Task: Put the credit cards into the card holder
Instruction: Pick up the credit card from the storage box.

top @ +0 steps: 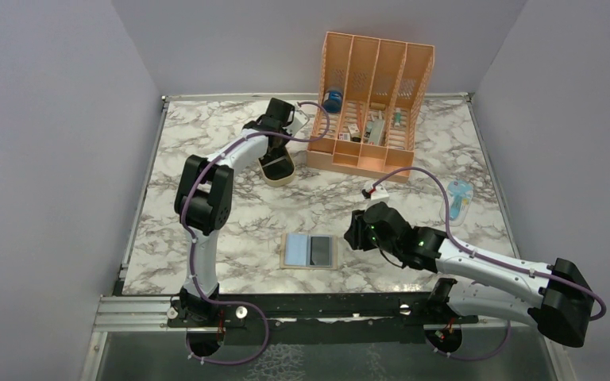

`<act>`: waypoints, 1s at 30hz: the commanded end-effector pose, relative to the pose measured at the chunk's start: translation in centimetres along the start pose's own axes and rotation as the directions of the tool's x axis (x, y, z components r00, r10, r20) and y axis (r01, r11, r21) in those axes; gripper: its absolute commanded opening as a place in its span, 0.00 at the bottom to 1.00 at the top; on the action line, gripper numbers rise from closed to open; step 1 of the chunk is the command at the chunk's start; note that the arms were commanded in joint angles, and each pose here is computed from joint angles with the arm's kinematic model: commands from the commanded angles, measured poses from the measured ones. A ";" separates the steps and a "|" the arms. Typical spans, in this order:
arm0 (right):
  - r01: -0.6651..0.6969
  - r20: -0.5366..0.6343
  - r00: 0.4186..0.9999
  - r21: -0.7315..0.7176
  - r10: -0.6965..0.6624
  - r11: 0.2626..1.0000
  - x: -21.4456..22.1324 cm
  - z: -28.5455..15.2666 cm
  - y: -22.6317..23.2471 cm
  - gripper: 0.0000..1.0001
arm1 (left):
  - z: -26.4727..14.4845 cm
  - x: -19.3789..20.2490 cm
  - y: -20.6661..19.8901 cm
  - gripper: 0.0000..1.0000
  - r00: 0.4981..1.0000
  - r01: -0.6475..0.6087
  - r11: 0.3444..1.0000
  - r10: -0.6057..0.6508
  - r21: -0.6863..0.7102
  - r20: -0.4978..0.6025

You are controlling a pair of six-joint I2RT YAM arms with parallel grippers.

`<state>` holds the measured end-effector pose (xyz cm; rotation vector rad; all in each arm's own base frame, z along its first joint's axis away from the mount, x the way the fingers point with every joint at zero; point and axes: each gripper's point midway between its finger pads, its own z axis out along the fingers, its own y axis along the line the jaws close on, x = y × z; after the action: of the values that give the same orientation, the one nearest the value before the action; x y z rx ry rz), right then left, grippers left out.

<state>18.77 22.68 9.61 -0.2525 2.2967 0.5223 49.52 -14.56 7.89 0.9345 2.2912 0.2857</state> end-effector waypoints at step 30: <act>-0.105 0.033 0.993 -0.106 0.109 0.989 -1.4 -1.9 2.1 0.36 | -10.5 -2.3 -1.2 0.00 0.969 0.246 0.969 -0.246 0.000 0.035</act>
<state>18.28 23.08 11.19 -0.2037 2.2724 0.6143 45.30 -16.33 13.18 0.7712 2.3582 0.2379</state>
